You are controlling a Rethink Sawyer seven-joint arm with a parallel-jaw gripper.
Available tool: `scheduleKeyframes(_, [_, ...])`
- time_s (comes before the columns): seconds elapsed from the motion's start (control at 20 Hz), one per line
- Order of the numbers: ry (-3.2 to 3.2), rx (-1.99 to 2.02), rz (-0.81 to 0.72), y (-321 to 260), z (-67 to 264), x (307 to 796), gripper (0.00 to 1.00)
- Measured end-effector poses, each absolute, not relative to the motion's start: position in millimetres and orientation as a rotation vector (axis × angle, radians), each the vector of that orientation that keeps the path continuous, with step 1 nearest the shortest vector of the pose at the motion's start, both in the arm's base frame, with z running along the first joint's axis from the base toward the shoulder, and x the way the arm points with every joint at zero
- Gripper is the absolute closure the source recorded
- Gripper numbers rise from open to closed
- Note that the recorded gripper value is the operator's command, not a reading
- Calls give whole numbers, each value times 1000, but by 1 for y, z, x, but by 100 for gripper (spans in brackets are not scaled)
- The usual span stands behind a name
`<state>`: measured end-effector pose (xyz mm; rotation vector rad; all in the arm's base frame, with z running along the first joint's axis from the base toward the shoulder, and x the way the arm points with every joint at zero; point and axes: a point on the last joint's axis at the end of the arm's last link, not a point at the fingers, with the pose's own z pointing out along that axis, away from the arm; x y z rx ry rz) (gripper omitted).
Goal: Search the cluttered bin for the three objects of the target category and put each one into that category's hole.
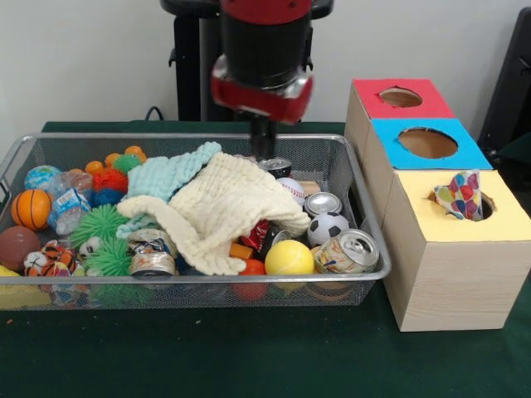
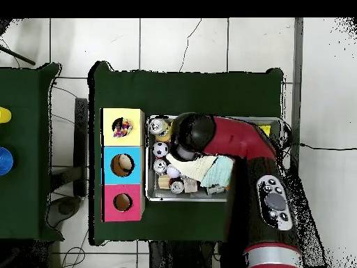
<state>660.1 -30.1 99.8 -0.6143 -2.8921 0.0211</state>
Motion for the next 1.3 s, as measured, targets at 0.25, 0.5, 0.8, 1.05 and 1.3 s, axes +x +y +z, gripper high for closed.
scheduleKeyframes(0.25, [-2967, -539, 56, -72, 66, 653, 100])
scheduleKeyframes(0.5, [-3058, -423, 114, -65, 41, 638, 100])
scheduleKeyframes(0.8, [-3103, -246, 130, -18, 26, 614, 100])
scheduleKeyframes(1.05, [-3123, -100, 120, 30, 17, 595, 100])
scheduleKeyframes(1.3, [-3151, -54, 90, 50, 9, 580, 100])
